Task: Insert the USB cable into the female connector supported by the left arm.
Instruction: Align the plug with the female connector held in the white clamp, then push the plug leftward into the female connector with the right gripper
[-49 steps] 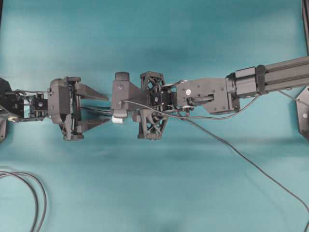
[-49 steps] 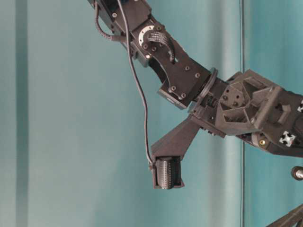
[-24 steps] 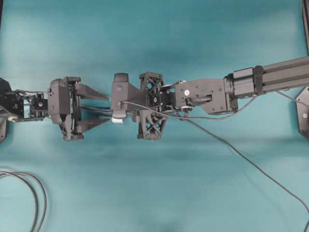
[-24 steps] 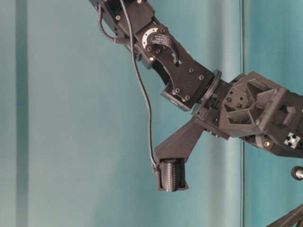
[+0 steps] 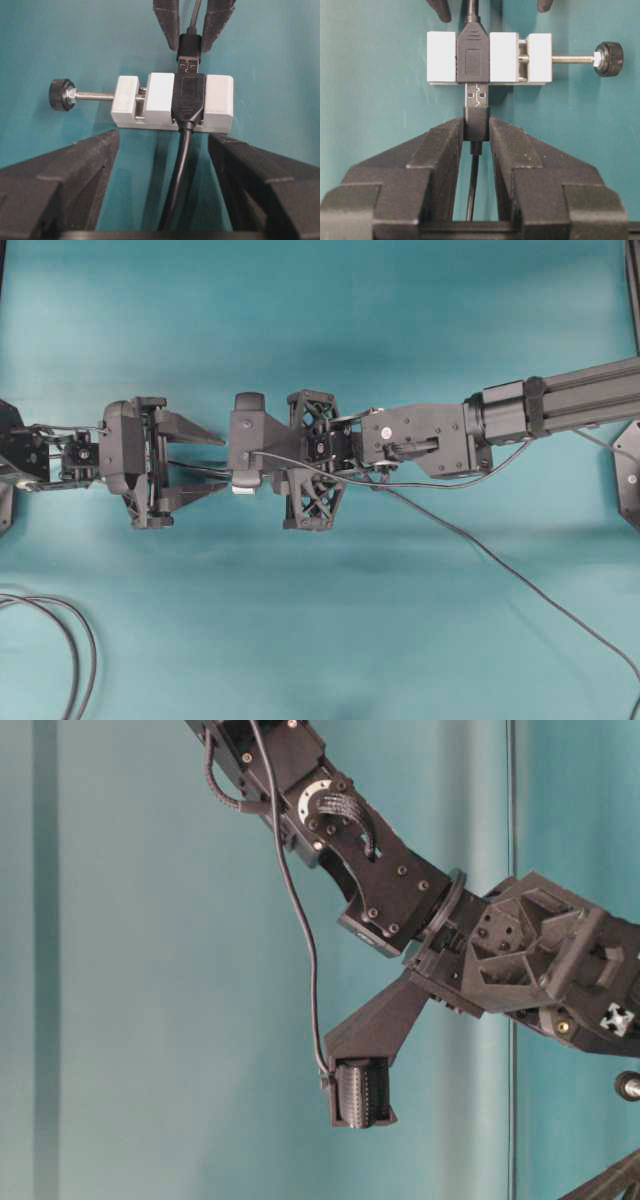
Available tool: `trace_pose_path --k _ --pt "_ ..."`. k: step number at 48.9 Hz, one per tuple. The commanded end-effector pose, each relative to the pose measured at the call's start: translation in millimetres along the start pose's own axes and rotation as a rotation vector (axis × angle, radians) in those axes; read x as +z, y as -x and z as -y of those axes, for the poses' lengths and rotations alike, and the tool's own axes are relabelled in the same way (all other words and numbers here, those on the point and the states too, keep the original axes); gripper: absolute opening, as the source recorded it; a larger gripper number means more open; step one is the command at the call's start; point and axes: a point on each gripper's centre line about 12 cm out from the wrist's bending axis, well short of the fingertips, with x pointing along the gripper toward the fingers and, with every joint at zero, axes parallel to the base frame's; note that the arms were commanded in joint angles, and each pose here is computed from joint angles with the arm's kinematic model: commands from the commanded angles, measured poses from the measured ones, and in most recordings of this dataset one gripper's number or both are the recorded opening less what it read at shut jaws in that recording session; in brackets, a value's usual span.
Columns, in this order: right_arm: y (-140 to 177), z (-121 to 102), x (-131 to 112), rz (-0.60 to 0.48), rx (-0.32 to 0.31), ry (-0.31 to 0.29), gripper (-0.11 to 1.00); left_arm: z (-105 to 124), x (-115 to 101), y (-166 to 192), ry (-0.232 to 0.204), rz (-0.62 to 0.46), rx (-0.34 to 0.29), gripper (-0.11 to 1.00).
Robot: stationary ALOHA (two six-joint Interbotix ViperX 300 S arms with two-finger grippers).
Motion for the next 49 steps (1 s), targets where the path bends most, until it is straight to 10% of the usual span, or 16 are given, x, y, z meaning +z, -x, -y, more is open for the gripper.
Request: trace_pose_path --k 1,49 --pt "9.3 -1.3 18.0 0.052 0.002 0.004 0.21 -1.1 4.7 -0.6 -0.013 0.021 0.004 0.84" --pt "9.7 0.9 22.0 0.066 -0.001 0.004 0.21 0.7 12.9 -9.2 -0.017 0.050 -0.004 0.84"
